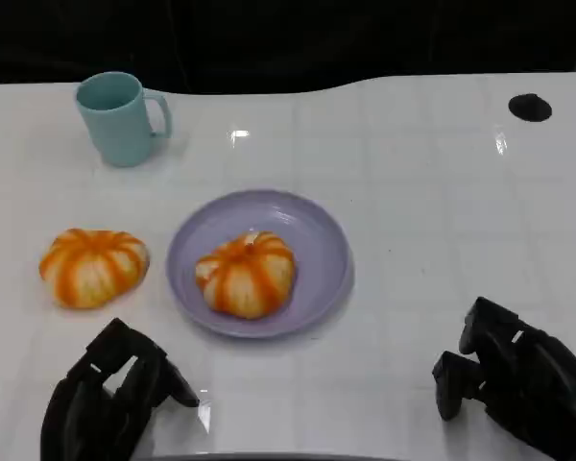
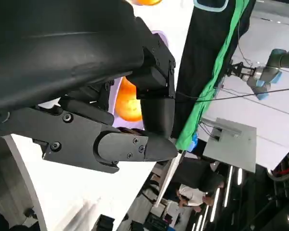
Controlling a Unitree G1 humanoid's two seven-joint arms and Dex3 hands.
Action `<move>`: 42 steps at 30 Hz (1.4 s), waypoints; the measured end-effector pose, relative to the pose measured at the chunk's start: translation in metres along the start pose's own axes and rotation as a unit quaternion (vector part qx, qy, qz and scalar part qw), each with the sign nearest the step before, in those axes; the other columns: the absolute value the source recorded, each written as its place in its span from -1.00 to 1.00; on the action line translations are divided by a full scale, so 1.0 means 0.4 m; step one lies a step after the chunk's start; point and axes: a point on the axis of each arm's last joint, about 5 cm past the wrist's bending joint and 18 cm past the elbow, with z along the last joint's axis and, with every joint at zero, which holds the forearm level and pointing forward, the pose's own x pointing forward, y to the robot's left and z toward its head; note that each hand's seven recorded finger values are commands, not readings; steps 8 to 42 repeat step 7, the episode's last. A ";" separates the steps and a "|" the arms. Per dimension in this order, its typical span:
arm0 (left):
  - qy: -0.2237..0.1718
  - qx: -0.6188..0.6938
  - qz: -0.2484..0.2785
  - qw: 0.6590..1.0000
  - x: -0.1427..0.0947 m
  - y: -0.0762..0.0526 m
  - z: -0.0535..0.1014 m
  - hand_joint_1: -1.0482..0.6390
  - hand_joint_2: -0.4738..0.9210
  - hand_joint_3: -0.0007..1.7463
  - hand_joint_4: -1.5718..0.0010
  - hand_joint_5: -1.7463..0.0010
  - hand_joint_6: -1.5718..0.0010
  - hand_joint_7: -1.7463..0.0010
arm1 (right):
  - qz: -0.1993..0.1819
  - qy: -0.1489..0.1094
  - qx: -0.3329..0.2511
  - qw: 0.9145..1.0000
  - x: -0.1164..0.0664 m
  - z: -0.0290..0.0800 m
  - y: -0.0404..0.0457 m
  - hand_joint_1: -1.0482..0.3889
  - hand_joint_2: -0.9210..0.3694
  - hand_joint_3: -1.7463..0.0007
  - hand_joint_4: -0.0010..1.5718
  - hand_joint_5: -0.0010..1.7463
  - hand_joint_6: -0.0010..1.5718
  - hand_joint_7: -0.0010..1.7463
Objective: Grasp the bread from the table and place it into the plate.
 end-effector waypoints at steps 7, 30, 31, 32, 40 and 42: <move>0.002 -0.001 -0.001 1.000 0.002 0.001 -0.002 -0.41 1.00 -0.72 0.21 -1.00 0.37 -0.75 | 0.000 0.007 0.000 1.000 0.006 0.002 -0.007 -0.17 -1.00 0.54 0.05 1.00 -0.24 1.00; 0.002 -0.001 -0.001 1.000 0.002 0.001 -0.002 -0.41 1.00 -0.72 0.21 -1.00 0.37 -0.75 | 0.000 0.007 0.000 1.000 0.006 0.002 -0.007 -0.17 -1.00 0.54 0.05 1.00 -0.24 1.00; 0.002 -0.001 -0.001 1.000 0.002 0.001 -0.002 -0.41 1.00 -0.72 0.21 -1.00 0.37 -0.75 | 0.000 0.007 0.000 1.000 0.006 0.002 -0.007 -0.17 -1.00 0.54 0.05 1.00 -0.24 1.00; 0.002 -0.001 -0.001 1.000 0.002 0.001 -0.002 -0.41 1.00 -0.72 0.21 -1.00 0.37 -0.75 | 0.000 0.007 0.000 1.000 0.006 0.002 -0.007 -0.17 -1.00 0.54 0.05 1.00 -0.24 1.00; 0.002 -0.001 -0.001 1.000 0.002 0.001 -0.002 -0.41 1.00 -0.72 0.21 -1.00 0.37 -0.75 | 0.000 0.007 0.000 1.000 0.006 0.002 -0.007 -0.17 -1.00 0.54 0.05 1.00 -0.24 1.00; 0.002 -0.001 -0.001 1.000 0.002 0.001 -0.002 -0.41 1.00 -0.72 0.21 -1.00 0.37 -0.75 | 0.000 0.007 0.000 1.000 0.006 0.002 -0.007 -0.17 -1.00 0.54 0.05 1.00 -0.24 1.00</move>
